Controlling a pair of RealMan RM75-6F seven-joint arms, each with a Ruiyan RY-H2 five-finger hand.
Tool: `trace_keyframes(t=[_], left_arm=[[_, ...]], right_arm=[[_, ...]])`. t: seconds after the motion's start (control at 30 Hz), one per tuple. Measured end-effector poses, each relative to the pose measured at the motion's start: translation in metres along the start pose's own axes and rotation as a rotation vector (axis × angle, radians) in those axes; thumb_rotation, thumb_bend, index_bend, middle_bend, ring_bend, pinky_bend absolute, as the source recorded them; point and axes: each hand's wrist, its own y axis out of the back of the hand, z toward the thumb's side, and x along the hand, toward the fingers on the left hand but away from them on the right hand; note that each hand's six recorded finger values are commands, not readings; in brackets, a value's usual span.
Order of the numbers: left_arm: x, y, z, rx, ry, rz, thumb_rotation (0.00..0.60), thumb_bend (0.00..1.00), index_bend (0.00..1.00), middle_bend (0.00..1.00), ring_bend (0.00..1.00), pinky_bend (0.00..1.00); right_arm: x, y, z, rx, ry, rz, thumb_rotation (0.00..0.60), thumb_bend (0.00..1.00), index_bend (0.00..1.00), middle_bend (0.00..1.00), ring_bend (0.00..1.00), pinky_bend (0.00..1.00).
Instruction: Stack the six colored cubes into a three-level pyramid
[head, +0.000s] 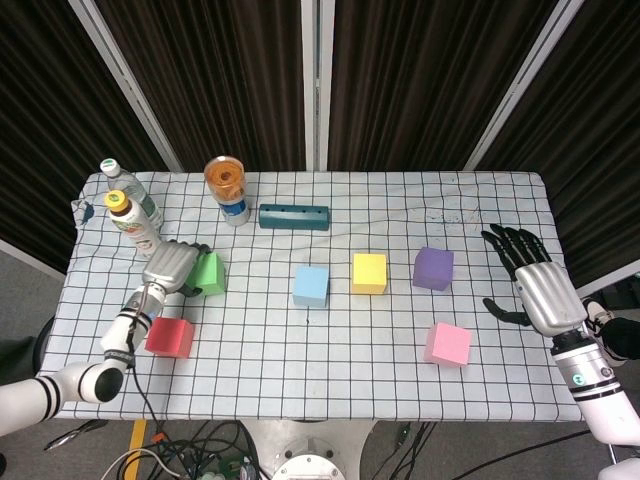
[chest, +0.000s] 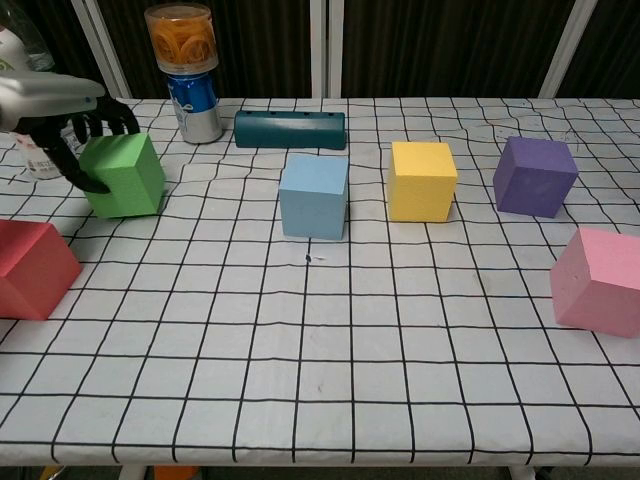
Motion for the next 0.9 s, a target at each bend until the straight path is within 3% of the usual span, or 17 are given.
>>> trace_keyframes(t=[0.2, 0.4, 0.9], left_arm=[[0.011, 0.016, 0.040, -0.007, -0.098, 0.018, 0.600, 0.21, 0.33, 0.42, 0.40, 0.34], [0.019, 0.015, 0.068, 0.012, -0.148, 0.011, 0.600, 0.21, 0.33, 0.42, 0.40, 0.33], [0.033, 0.005, 0.108, 0.059, -0.163, 0.000, 0.600, 0.20, 0.32, 0.41, 0.40, 0.33]], right_arm=[[0.003, 0.001, -0.003, -0.002, -0.009, -0.003, 0.600, 0.18, 0.00, 0.03, 0.00, 0.00], [0.007, 0.003, -0.007, -0.004, -0.017, -0.005, 0.600, 0.18, 0.00, 0.03, 0.00, 0.00], [0.008, 0.002, -0.013, -0.003, -0.027, 0.001, 0.600, 0.18, 0.00, 0.03, 0.00, 0.00]])
